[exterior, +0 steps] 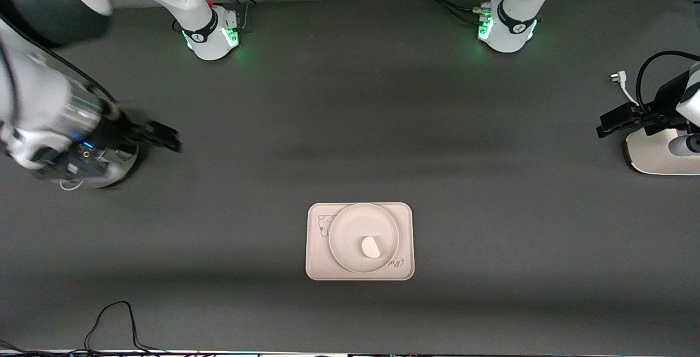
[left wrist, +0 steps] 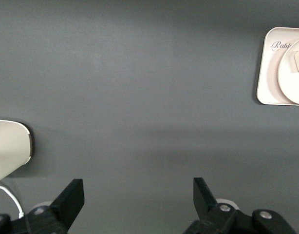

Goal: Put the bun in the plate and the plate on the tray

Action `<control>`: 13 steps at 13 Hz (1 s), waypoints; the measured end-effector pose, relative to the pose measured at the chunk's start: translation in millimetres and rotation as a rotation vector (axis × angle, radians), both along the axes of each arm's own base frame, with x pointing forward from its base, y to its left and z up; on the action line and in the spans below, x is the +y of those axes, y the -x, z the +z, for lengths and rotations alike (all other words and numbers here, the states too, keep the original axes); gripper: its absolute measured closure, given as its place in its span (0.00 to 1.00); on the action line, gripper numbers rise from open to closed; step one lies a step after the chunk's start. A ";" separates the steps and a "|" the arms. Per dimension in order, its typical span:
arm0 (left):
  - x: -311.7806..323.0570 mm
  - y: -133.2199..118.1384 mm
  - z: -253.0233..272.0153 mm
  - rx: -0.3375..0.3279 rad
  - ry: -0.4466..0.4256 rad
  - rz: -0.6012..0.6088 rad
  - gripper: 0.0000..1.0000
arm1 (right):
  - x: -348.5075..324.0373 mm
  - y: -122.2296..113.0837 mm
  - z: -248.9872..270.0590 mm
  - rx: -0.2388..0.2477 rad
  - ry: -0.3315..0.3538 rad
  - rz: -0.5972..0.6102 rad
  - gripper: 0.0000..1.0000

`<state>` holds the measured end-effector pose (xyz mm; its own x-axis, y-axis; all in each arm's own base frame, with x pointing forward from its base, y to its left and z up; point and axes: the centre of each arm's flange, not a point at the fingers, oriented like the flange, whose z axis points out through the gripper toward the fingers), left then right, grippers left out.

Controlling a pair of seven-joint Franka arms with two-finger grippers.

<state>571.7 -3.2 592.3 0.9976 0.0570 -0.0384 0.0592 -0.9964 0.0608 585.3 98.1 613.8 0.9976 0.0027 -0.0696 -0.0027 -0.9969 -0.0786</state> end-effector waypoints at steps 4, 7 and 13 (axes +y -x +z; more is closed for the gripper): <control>1.1 -2.2 0.1 -0.002 0.000 0.001 0.00 | -63.9 16.9 3.6 -0.005 0.062 0.009 0.00; 1.7 -2.6 -0.7 0.000 0.000 0.002 0.00 | -92.1 13.6 -0.7 -0.016 0.074 -0.007 0.00; 3.7 -3.1 -0.7 -0.001 -0.001 0.005 0.00 | -103.6 12.6 -3.0 -0.021 0.075 -0.018 0.00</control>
